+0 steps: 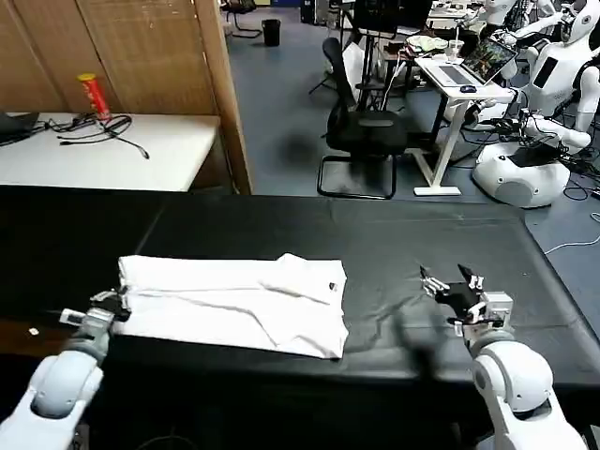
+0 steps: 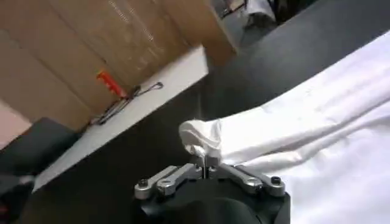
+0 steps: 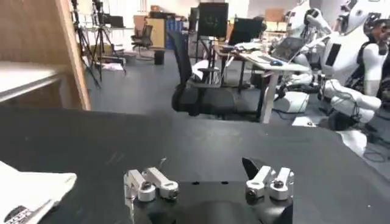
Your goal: Fold and organize the clothes.
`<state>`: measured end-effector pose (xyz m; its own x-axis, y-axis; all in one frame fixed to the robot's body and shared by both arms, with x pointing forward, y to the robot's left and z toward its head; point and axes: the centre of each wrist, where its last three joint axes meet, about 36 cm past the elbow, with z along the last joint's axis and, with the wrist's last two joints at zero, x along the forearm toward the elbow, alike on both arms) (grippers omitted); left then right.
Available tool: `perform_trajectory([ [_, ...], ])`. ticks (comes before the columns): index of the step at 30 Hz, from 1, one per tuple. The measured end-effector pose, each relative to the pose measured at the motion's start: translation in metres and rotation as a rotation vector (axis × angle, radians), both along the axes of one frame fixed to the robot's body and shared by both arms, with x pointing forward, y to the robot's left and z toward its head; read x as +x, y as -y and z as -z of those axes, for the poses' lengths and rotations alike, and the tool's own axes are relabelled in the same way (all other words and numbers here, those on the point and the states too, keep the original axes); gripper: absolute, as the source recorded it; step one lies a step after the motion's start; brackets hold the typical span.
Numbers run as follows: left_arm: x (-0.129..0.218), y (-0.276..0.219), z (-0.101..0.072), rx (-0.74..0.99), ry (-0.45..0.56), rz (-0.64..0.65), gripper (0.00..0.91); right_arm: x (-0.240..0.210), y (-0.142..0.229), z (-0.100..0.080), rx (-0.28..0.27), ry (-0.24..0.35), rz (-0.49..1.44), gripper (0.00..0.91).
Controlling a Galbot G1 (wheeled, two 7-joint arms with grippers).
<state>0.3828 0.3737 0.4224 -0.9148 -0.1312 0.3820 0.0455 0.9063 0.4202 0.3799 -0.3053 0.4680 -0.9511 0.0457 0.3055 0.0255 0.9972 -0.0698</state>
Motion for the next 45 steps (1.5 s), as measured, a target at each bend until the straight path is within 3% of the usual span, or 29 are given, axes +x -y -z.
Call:
perform_trajectory([
  [7,-0.01,0.085,-0.025,-0.365,0.018,0.136,0.0,-0.009,0.003,0.005,-0.014,-0.003,0.024,0.878],
  [16,-0.008,0.156,-0.025,-0.722,-0.072,0.298,0.0,-0.022,0.011,0.006,-0.022,-0.01,0.064,0.878],
  [26,0.006,0.209,-0.017,-0.868,-0.1,0.38,0.0,-0.03,0.013,0.011,-0.037,-0.025,0.082,0.878],
  [33,0.014,0.231,-0.003,-0.866,-0.086,0.366,0.0,-0.03,0.009,0.012,-0.036,-0.029,0.058,0.878],
  [34,0.014,0.232,0.0,-0.865,-0.091,0.359,0.673,-0.03,0.008,0.012,-0.035,-0.029,0.046,0.878],
  [35,0.014,0.234,0.002,-0.868,-0.096,0.35,0.878,-0.03,0.007,0.012,-0.033,-0.028,0.036,0.878],
  [41,0.013,0.242,0.012,-0.931,-0.102,0.335,0.878,-0.026,0.0,0.011,-0.016,-0.018,-0.042,0.878],
  [45,0.01,0.244,0.011,-1.01,-0.121,0.331,0.878,-0.024,-0.012,0.007,0.034,-0.015,-0.126,0.878],
])
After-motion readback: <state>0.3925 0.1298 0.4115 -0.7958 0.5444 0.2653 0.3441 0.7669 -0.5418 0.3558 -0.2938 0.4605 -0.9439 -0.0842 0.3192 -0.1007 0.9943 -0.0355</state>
